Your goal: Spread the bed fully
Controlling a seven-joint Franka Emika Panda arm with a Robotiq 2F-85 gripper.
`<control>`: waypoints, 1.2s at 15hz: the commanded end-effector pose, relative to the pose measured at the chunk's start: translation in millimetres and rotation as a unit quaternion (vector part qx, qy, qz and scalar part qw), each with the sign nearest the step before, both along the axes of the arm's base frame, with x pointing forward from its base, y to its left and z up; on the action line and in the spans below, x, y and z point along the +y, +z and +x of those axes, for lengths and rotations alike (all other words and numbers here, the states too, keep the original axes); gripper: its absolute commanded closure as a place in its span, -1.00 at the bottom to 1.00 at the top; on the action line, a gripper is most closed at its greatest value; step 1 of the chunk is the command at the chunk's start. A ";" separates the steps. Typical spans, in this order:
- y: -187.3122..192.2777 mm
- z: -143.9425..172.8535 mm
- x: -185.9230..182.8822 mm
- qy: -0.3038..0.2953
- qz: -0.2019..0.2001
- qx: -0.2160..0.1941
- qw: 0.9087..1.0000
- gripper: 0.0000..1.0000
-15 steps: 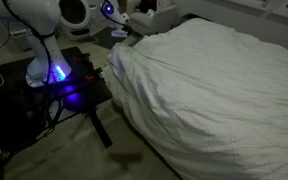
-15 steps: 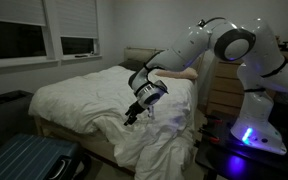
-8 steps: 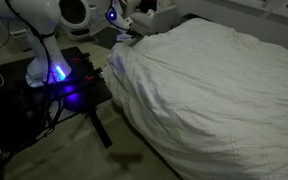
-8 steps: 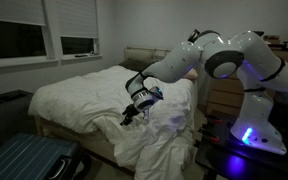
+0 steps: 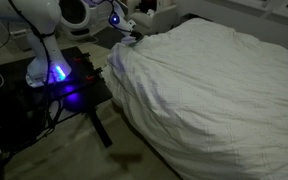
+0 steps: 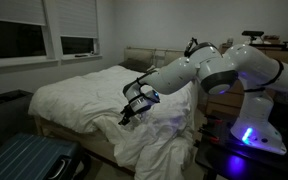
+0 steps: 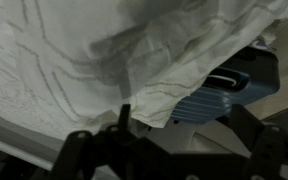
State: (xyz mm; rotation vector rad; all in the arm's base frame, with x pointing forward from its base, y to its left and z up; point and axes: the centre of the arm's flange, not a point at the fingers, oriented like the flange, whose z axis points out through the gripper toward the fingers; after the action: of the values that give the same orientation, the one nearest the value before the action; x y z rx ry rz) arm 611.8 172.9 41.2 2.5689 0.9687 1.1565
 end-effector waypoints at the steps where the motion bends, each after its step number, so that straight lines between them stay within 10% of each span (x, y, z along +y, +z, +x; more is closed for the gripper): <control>1: -14.0 -1.9 4.6 -0.024 0.008 0.014 1.000 -1.00; 18: -15.6 -17.2 -2.5 -0.111 -0.075 0.023 0.991 -1.00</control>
State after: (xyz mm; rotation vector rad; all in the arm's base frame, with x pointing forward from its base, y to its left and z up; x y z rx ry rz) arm 591.5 165.8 23.8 2.5337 0.7802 0.9786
